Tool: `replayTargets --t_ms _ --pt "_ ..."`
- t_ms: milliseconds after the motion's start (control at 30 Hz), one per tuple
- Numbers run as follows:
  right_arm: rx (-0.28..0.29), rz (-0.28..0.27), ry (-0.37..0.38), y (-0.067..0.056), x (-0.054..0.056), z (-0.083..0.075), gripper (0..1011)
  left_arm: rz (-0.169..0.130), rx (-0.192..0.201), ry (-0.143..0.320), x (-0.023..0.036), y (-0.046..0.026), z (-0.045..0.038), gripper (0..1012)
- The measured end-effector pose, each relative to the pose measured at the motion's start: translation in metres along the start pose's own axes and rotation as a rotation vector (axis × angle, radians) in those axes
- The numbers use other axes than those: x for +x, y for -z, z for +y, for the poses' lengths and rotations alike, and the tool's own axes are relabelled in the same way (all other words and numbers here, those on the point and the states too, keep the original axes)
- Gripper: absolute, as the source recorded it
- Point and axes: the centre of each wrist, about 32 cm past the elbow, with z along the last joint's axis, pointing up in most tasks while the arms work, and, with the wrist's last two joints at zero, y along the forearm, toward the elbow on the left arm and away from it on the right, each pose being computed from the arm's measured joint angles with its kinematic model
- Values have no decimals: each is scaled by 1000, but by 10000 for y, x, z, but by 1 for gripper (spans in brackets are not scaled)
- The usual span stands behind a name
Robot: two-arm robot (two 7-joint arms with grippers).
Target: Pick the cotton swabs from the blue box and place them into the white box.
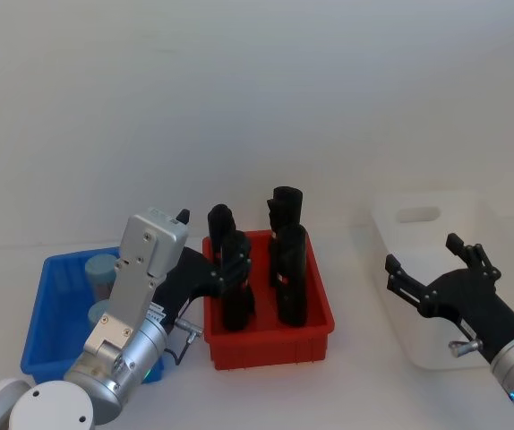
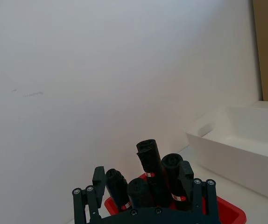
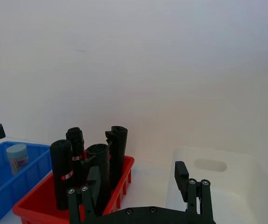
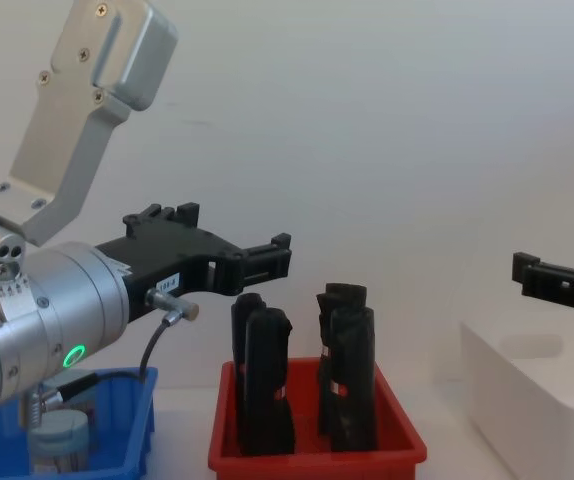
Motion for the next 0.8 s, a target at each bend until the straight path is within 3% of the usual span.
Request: replayTargets --t_ms 800 --pt "0 0 0 0 0 0 1002 1 4 -2 13 1 -4 1004"
